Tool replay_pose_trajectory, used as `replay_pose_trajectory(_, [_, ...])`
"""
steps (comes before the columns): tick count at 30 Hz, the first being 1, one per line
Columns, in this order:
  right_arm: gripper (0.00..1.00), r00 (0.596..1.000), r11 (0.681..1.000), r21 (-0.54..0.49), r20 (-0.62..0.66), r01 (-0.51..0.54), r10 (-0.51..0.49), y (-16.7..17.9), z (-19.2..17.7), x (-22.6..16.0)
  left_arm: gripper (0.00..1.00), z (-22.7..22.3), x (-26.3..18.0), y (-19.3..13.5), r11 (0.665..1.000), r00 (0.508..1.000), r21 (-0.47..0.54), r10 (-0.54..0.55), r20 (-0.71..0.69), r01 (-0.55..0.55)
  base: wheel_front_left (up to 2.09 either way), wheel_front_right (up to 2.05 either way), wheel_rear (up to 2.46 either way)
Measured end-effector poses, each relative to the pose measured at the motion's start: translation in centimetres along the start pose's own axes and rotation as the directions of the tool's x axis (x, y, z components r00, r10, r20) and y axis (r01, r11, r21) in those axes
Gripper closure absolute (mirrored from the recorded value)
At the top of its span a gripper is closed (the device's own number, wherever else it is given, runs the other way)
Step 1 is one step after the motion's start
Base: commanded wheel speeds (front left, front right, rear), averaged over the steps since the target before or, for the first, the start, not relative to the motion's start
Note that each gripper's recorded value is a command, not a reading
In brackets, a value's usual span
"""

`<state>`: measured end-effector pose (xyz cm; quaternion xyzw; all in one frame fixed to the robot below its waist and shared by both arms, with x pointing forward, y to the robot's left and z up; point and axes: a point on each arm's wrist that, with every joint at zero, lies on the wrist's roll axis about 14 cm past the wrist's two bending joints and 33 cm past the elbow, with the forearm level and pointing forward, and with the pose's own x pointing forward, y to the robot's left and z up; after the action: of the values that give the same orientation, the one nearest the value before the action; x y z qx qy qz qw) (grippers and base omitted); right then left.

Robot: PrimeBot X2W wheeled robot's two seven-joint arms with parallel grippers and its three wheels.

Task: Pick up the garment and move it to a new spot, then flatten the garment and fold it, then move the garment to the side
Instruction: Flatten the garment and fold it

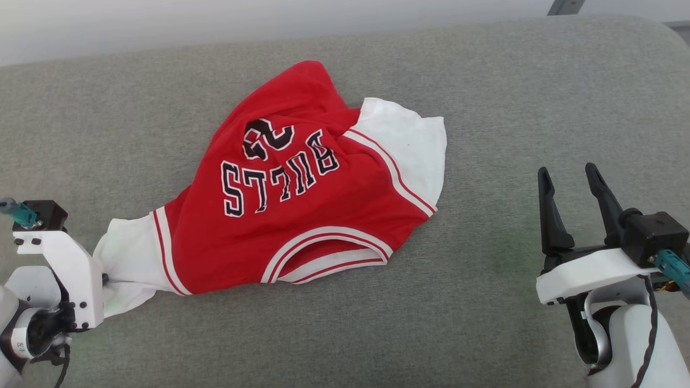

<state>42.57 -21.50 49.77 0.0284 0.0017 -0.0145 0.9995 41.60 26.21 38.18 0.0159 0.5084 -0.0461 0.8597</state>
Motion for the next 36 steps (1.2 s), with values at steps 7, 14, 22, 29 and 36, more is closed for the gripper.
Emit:
replay_pose_trajectory(7, [0.0, 1.0, 1.0, 0.003, -0.013, -0.025, 0.025, 0.9, -0.4, 0.6, 0.0, -0.8, 0.2, 0.2, 0.998, 0.999, -0.051, -0.023, -0.044, 0.021, 0.0, 0.0, 0.0])
replay_pose_trajectory(14, [0.0, 0.998, 0.999, 0.004, -0.038, -0.052, 0.053, 1.8, -0.8, 0.8, 0.0, -1.3, 0.8, -0.2, 0.993, 0.995, -0.115, -0.043, -0.094, 0.032, 0.0, 0.0, 0.0])
replay_pose_trajectory(22, [0.0, 0.983, 0.99, 0.052, -0.116, -0.134, 0.139, 4.0, -1.5, 1.7, 1.0, -2.4, 1.4, -0.8, 0.984, 0.986, -0.172, -0.067, -0.155, 0.04, 0.0, 0.0, 0.0])
replay_pose_trajectory(29, [0.0, 0.931, 0.973, 0.022, -0.287, -0.23, 0.226, 5.0, -2.9, 4.7, 1.0, -3.1, 1.7, -1.6, 0.98, 0.981, -0.183, -0.103, -0.166, 0.072, 0.0, 0.0, 0.0])
replay_pose_trajectory(36, [0.0, 0.835, 0.945, 0.003, -0.468, -0.327, 0.29, 6.6, -4.9, 8.5, 1.0, -2.8, 2.1, -1.9, 0.979, 0.984, -0.18, -0.121, -0.134, 0.096, 0.0, 0.0, 0.0])
